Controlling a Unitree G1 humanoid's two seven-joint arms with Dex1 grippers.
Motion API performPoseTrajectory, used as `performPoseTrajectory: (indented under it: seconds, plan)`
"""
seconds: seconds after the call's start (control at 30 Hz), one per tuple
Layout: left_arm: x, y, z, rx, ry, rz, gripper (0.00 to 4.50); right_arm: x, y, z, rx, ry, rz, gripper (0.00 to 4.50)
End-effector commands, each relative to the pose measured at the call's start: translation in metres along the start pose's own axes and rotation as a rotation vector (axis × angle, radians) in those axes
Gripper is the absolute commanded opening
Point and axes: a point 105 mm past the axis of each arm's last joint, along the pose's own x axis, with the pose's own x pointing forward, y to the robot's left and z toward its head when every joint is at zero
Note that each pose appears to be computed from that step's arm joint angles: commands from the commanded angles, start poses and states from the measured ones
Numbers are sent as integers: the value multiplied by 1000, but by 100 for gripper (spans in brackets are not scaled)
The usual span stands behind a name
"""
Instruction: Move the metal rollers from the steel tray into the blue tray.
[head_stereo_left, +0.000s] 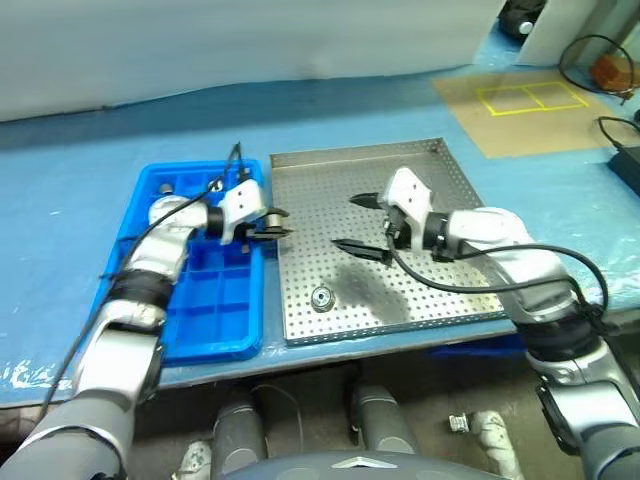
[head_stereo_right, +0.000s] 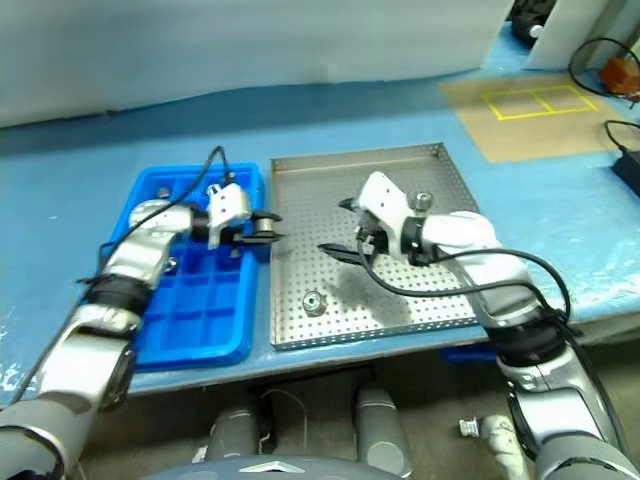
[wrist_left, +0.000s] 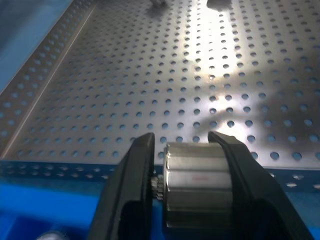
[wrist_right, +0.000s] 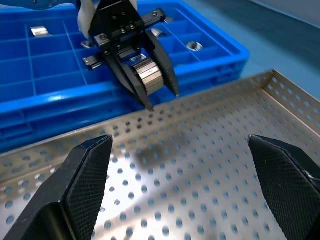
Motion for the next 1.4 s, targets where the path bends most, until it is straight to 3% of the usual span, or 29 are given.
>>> performPoseTrajectory:
  seconds: [0.03, 0.3, 0.63, 0.83, 1.4]
  plan:
    - [-30, 17, 29, 39, -61, 133, 137, 16, 4, 13, -72, -52, 80, 450]
    - [-80, 18, 39, -37, -94, 316, 137, 41, 9, 19, -108, -98, 195, 450]
    - [-119, -38, 16, -226, 29, 265, 137, 56, 16, 20, -138, -115, 288, 450]
    - [-127, -64, -11, -315, 122, 251, 137, 60, 19, 22, -145, -124, 317, 450]
    - [-112, -86, -39, -384, 163, 200, 137, 52, 22, 22, -130, -124, 359, 450]
